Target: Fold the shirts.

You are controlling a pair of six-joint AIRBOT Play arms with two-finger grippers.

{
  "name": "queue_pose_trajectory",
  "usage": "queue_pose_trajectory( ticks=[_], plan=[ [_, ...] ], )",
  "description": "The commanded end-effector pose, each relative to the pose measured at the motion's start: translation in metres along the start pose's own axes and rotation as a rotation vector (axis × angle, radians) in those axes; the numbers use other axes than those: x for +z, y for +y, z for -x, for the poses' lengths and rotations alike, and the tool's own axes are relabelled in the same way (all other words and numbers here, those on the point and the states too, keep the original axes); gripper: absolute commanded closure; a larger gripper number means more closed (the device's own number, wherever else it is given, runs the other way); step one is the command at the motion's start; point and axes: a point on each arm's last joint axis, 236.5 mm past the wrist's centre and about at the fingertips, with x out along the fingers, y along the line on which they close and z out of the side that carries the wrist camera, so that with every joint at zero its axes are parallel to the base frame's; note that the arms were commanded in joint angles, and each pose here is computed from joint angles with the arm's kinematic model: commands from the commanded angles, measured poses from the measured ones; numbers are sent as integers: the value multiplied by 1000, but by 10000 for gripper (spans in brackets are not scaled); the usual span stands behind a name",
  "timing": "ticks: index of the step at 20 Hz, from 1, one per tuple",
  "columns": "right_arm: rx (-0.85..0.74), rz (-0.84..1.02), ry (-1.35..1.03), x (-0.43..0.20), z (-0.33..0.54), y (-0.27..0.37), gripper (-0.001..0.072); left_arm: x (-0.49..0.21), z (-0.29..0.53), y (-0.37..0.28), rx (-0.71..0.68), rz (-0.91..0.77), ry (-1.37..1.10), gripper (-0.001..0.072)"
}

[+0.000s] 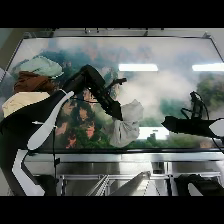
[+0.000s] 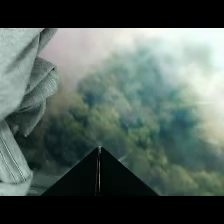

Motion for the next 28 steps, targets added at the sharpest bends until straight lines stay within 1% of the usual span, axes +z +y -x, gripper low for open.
queue_pose_trajectory(
  ticks=[1,2,4,6,9,11,13,14,17,19,20,21,22,25,26,27,28],
  plan=[
    [-13,-4,39,-6,-5,-6,393,-1,-12,-12,13,-4,34,136],
    [-12,11,38,-5,-5,-6,271,1,-1,-15,17,10,30,-5],
    [-12,34,15,6,-3,-5,278,2,28,-17,25,36,7,-5],
    [-20,49,18,29,-1,-7,278,1,57,-9,45,86,-79,-5],
    [2,100,126,58,-14,-8,278,-36,68,3,17,211,-107,-4],
    [60,133,224,69,-34,0,278,-68,55,29,32,327,-128,-5],
    [134,126,298,72,-57,8,278,-103,33,64,89,449,-143,-4],
    [176,117,318,73,-68,12,278,-118,20,76,92,493,-147,-5],
    [272,57,346,71,-93,21,278,-142,-10,93,63,569,-120,-4],
    [281,39,369,65,-106,19,278,-138,-27,91,7,568,-126,-3],
    [279,38,386,60,-112,19,278,-135,-33,90,-8,562,-130,37],
    [276,39,398,56,-118,20,278,-131,-37,89,-10,550,-127,115],
    [274,42,407,52,-123,21,278,-126,-40,89,-2,534,-121,143],
    [292,49,429,44,-129,31,288,-109,-43,85,14,478,-104,147],
    [310,57,430,43,-127,36,389,-104,-43,83,17,462,-101,261],
    [348,66,433,43,-124,44,474,-100,-44,81,18,447,-95,538],
    [389,80,430,43,-121,52,526,-96,-44,78,17,432,-92,696]
  ],
)
